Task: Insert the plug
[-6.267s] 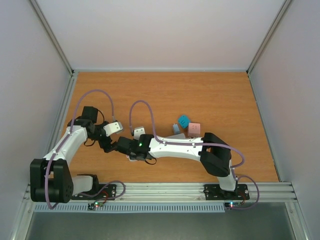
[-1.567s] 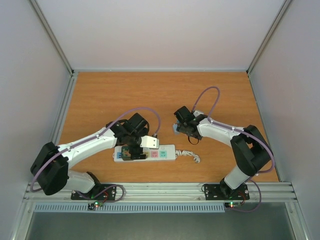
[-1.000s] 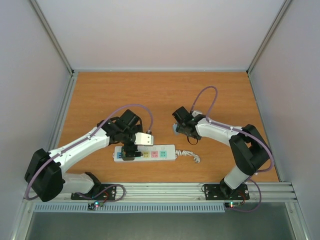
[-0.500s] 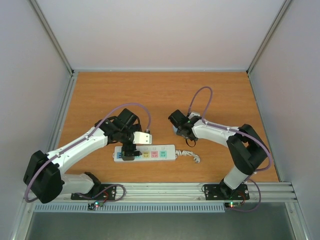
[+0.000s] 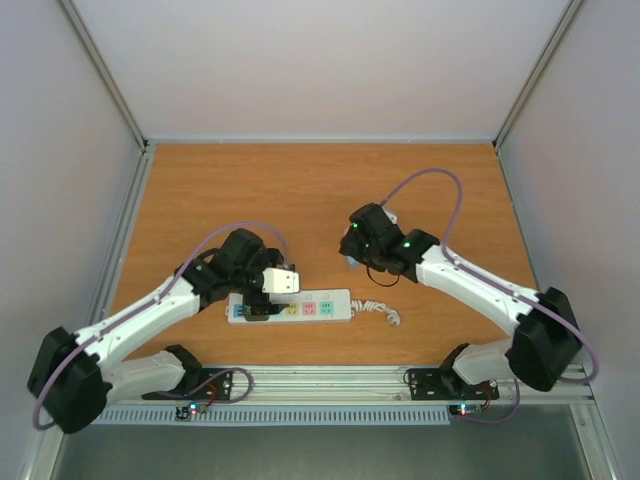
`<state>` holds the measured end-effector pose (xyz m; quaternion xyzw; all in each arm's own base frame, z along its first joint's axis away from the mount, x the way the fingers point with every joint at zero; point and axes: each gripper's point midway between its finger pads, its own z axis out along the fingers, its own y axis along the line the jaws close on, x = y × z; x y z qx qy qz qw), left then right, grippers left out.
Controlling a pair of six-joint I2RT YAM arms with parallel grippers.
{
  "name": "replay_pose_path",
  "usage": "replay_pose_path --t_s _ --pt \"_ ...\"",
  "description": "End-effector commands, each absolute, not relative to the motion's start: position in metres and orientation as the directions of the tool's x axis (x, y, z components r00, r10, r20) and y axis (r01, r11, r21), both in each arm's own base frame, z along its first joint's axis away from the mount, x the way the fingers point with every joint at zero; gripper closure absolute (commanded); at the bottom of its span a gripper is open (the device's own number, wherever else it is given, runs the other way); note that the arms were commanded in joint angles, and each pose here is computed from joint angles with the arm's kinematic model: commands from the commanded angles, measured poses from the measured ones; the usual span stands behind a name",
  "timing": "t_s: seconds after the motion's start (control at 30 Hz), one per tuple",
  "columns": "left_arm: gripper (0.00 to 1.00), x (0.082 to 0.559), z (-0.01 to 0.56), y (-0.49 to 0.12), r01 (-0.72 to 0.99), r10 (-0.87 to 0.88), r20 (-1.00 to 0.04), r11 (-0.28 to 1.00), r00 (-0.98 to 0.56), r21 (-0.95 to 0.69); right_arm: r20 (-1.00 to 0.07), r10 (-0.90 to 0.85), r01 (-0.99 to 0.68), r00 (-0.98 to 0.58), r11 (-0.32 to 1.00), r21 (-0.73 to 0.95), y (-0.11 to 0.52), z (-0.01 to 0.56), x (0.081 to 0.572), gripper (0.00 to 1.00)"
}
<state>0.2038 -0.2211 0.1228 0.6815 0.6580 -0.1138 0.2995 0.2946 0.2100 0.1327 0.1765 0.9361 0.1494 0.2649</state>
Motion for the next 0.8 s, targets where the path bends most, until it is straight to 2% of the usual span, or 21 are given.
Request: replay_pose_path --t_s 0.0,0.13,0.23,0.4,0.57,0.77 --pt "0.0 0.228 0.17 -0.242 0.841 0.669 -0.674 0.135 0.313 0.524 -0.299 0.45 0.11 -0.841 0.684 0.721 0.271 0.209 0.282 0.76" --pt "0.0 0.241 0.199 -0.241 0.679 0.595 -0.656 0.236 0.464 0.695 -0.192 0.426 0.085 -0.884 0.55 0.831 0.297 0.23 0.271 0.76" --pt "0.0 0.253 0.224 -0.233 0.503 0.558 -0.621 0.371 0.55 0.78 -0.11 0.385 0.077 -0.916 0.44 0.895 0.314 0.241 0.261 0.76" --pt "0.0 0.26 0.263 -0.208 0.227 0.541 -0.562 0.563 0.626 0.795 -0.051 0.364 0.072 -0.93 0.317 0.946 0.326 0.256 0.255 0.76" --pt "0.0 0.24 0.282 -0.192 0.078 0.511 -0.485 0.627 0.71 0.775 -0.028 0.314 0.057 -0.949 0.259 0.964 0.341 0.264 0.247 0.76" --pt "0.0 0.217 0.279 -0.196 0.059 0.46 -0.413 0.609 0.786 0.791 -0.034 0.245 0.025 -0.969 0.232 0.972 0.362 0.271 0.23 0.76"
